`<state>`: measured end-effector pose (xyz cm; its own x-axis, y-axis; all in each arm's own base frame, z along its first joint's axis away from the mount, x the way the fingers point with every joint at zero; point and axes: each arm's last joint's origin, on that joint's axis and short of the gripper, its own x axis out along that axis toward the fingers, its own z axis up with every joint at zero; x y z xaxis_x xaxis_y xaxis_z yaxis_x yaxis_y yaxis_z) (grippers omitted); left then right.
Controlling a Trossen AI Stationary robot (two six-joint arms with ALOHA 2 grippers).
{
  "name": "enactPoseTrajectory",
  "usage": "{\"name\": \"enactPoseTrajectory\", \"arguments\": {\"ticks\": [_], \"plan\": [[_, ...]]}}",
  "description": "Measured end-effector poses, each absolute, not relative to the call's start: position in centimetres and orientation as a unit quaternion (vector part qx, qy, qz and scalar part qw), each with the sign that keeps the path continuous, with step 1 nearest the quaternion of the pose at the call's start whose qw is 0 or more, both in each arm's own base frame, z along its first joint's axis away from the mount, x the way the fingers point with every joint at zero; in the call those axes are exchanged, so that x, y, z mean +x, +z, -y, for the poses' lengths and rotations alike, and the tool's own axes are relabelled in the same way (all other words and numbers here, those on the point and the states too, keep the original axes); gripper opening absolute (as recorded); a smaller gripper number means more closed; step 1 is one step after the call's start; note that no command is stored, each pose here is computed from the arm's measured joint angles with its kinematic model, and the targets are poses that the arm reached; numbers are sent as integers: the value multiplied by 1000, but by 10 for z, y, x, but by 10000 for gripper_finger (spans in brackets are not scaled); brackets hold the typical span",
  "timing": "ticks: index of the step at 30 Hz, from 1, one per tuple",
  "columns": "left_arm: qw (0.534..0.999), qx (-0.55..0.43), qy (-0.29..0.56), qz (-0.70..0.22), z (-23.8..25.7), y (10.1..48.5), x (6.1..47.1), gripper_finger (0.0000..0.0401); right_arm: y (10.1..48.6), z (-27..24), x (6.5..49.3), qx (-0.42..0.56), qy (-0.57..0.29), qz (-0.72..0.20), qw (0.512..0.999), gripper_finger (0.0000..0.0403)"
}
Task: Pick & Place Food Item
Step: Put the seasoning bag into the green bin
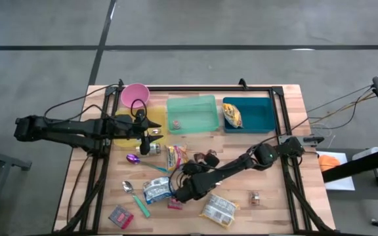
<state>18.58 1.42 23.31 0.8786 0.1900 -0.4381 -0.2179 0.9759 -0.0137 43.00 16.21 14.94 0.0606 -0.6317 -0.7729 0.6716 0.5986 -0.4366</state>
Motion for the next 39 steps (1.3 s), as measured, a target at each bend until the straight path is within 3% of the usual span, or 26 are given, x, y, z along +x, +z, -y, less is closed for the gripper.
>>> {"name": "enactPoseTrajectory", "arguments": {"ticks": [4,23,32,39], "plan": [[968,-31,105,-224,-14,233,186,236,163,-164,424,4,-457,-528,716,8],[965,-29,105,-240,-14,230,184,236,237,-150,409,-18,-427,-479,766,7],[964,-29,105,-242,-14,227,184,236,286,-110,354,19,-449,-460,766,7],[965,-31,105,-238,-14,228,184,236,320,-63,322,118,-377,-378,837,7]]}}
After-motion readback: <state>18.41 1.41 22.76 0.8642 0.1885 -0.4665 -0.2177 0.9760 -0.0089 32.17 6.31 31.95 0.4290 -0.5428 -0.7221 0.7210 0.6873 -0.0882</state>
